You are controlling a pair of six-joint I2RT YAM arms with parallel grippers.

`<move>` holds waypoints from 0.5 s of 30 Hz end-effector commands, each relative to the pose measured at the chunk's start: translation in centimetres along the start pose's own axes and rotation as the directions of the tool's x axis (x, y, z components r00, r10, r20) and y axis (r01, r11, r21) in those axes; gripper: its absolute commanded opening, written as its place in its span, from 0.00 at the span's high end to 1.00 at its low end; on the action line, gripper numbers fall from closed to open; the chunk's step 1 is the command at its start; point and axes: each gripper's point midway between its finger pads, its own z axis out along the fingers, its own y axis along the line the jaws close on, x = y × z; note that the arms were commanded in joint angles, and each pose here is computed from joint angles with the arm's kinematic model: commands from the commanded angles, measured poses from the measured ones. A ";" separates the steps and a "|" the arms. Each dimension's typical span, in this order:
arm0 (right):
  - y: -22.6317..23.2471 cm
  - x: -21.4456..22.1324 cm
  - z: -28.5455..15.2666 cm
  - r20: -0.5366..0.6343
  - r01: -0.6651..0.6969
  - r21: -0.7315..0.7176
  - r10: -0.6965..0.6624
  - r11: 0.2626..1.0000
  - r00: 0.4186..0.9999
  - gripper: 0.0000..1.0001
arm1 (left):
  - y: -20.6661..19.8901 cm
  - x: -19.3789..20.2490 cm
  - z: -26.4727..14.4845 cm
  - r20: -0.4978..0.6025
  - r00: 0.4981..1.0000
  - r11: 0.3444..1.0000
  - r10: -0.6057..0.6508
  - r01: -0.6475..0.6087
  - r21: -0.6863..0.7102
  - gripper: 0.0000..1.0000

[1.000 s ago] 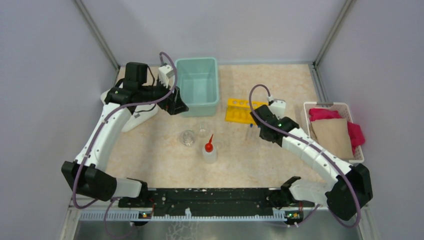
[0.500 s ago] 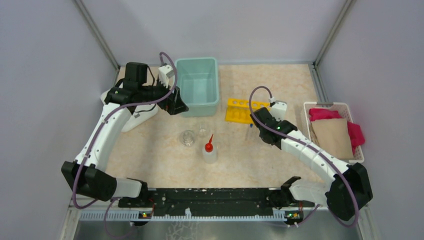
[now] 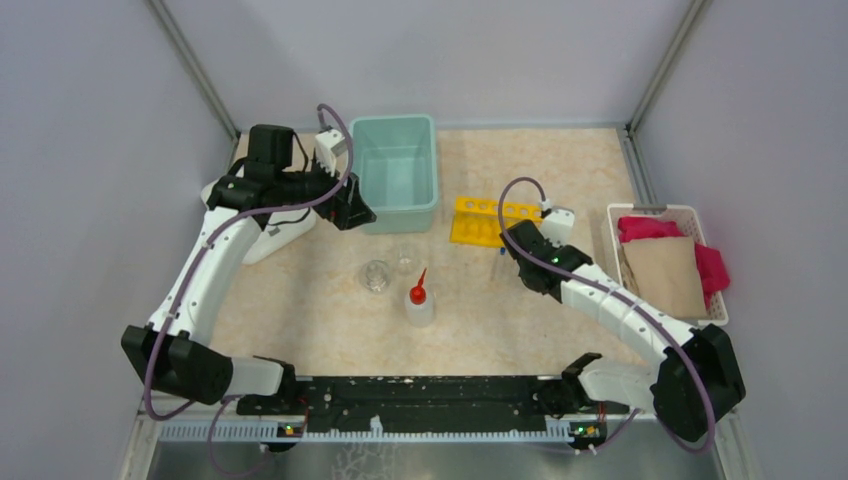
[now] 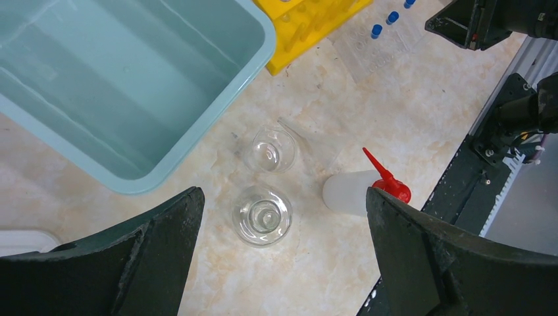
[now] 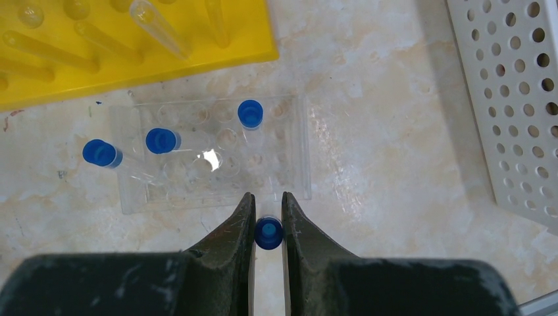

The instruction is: Organize the chemistry lab equipment

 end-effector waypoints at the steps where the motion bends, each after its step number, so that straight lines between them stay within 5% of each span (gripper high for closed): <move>1: -0.2 -0.7 0.2 0.039 -0.044 0.009 0.043 0.999 0.998 1.00 | -0.2 -0.4 -0.8 0.018 1.000 1.000 0.019 -0.019 -0.010 0.01; 15: 0.3 -0.9 0.2 0.064 -0.068 -0.039 0.070 0.997 0.995 1.00 | -0.2 -0.5 -0.9 0.012 1.000 1.000 0.019 -0.019 -0.004 0.01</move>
